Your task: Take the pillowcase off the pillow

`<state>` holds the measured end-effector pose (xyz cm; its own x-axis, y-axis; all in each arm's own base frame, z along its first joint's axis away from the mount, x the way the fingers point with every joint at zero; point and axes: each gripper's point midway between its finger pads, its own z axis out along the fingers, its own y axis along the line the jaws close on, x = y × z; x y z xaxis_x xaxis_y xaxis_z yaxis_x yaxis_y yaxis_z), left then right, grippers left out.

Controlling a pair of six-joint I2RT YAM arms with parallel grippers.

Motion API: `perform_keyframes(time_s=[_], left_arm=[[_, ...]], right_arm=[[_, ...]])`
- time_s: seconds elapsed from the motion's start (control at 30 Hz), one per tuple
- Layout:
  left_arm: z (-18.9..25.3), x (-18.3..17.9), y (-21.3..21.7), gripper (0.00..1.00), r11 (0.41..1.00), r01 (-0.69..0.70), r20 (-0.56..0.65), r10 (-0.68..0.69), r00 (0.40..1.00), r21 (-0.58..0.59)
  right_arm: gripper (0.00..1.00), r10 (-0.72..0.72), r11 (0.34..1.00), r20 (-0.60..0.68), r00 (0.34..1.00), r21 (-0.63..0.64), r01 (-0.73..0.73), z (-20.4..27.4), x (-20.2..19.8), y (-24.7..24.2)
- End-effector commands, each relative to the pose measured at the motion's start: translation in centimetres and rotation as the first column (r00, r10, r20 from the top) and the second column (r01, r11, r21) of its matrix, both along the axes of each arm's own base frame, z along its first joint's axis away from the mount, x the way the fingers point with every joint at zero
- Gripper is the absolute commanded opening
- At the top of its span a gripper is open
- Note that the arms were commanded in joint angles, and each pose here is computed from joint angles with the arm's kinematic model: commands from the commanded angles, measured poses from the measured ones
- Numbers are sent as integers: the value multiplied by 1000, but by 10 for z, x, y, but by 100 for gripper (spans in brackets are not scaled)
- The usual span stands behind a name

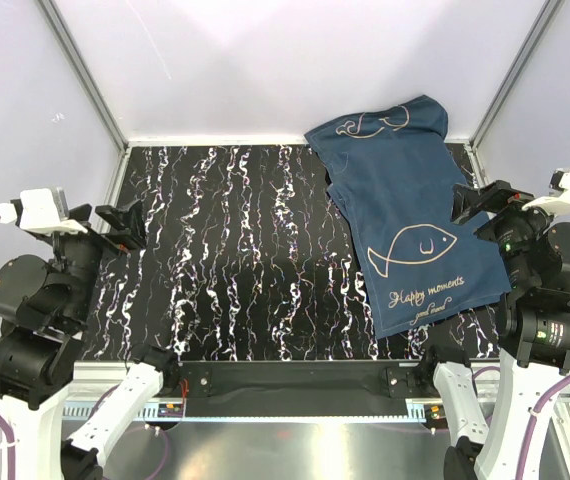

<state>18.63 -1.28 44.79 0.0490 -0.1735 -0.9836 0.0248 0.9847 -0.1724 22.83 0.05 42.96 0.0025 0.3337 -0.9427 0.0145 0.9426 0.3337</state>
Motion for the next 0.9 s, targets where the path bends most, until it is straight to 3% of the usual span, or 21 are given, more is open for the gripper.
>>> perform_keyframes(time_s=[0.0, 0.23, 0.5, 0.67, 0.73, 0.77, 0.8, 0.87], left_arm=[[14, -1, 3, 99, 1000, -13, 45, 14, 999, -12], [11, 0, -16, 99, 995, 94, 64, -95, 993, 15], [-17, 48, -61, 99, 971, 231, -38, -234, 972, -69], [-66, 108, -128, 99, 895, 379, -183, -424, 887, -235], [-75, 115, -167, 99, 871, 431, -205, -478, 854, -235], [-96, 134, -180, 99, 899, 383, -268, -430, 862, -211], [-93, 131, -209, 99, 877, 433, -266, -477, 838, -210], [-129, 145, -251, 99, 846, 457, -356, -531, 769, -274]], right_arm=[[100, 4, 1000, 31, 1000, -22, -3, 8, -2, 0], [100, -8, 1000, 25, 1000, -19, 9, 5, -2, -1], [100, -31, 999, -7, 999, -18, 31, -3, -8, -5], [100, -9, 1000, -16, 1000, 7, 9, -11, -10, 1], [100, -5, 1000, -28, 1000, 13, 6, -16, -11, 2], [100, -4, 1000, -28, 1000, 13, 4, -16, -12, 2], [100, -4, 1000, -41, 999, 14, 4, -20, -11, 2], [100, -5, 1000, -44, 999, 5, 5, -21, -12, 1]])
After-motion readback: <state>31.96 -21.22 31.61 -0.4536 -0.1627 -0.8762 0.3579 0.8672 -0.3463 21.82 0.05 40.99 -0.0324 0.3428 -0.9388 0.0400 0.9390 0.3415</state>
